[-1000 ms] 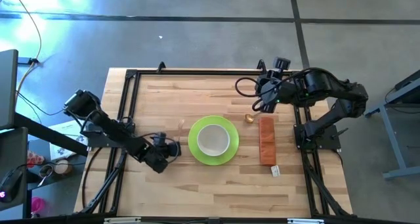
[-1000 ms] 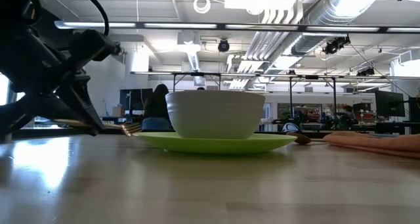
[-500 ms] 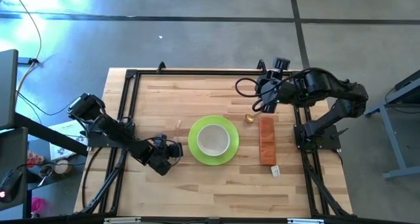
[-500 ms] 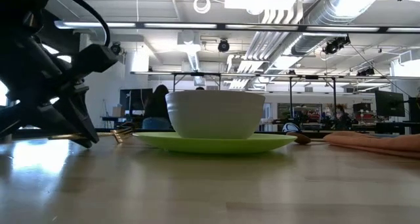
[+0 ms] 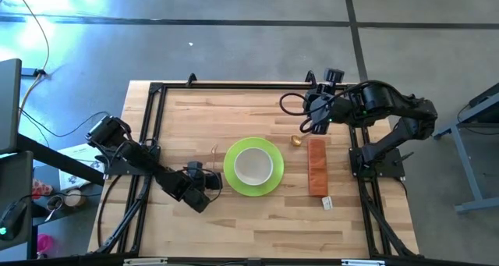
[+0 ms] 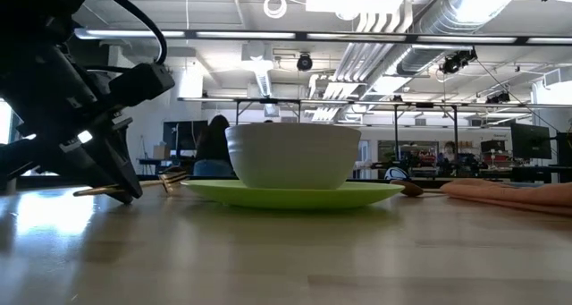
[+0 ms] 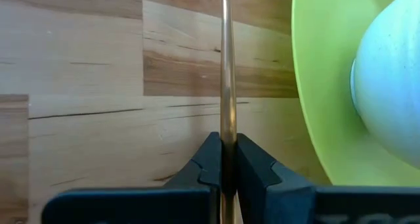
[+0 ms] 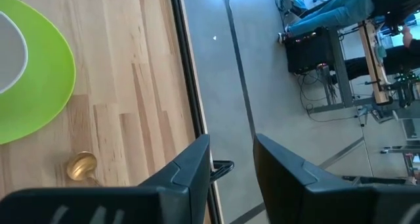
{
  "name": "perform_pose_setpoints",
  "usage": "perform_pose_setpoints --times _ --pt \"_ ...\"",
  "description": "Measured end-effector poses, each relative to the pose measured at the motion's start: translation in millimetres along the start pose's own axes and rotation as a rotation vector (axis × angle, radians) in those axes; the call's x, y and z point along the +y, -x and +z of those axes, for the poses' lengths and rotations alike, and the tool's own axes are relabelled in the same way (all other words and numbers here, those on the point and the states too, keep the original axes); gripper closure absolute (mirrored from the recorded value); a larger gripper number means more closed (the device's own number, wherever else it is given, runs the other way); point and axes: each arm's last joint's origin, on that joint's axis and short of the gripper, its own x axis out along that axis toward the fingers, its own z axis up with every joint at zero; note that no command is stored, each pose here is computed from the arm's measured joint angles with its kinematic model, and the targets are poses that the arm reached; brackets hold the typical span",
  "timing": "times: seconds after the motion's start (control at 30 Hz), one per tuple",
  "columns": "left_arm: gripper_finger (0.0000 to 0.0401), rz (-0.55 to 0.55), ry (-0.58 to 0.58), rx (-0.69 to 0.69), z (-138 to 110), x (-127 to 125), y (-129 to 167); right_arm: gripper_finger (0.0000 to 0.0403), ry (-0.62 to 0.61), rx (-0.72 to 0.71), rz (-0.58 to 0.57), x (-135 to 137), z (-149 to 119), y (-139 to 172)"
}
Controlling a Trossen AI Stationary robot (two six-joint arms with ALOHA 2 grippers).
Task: Set table place
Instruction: Place the fork to the left of the green plate
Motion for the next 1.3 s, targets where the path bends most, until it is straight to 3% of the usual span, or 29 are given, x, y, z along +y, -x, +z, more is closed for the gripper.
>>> perform_pose_setpoints --times 0.37,0.93,1.17,1.3 --pt "0.0323 0.030 0.016 0.017 0.2 1.9 -0.2 0.0293 0.020 -0.005 0.002 0.0 0.6 0.0" --pt "0.0316 0.038 0.046 -0.016 6.0 3.7 5.2 0.0293 0.022 -0.004 0.002 0.1 0.5 0.0" --pt "0.0315 0.106 -0.030 -0.069 35.2 3.3 22.7 0.0293 0.022 -0.004 0.004 0.1 0.5 0.0" --pt "0.0315 0.106 -0.094 -0.003 48.3 -6.9 25.1 0.0293 0.021 -0.004 0.004 0.1 0.5 0.0"
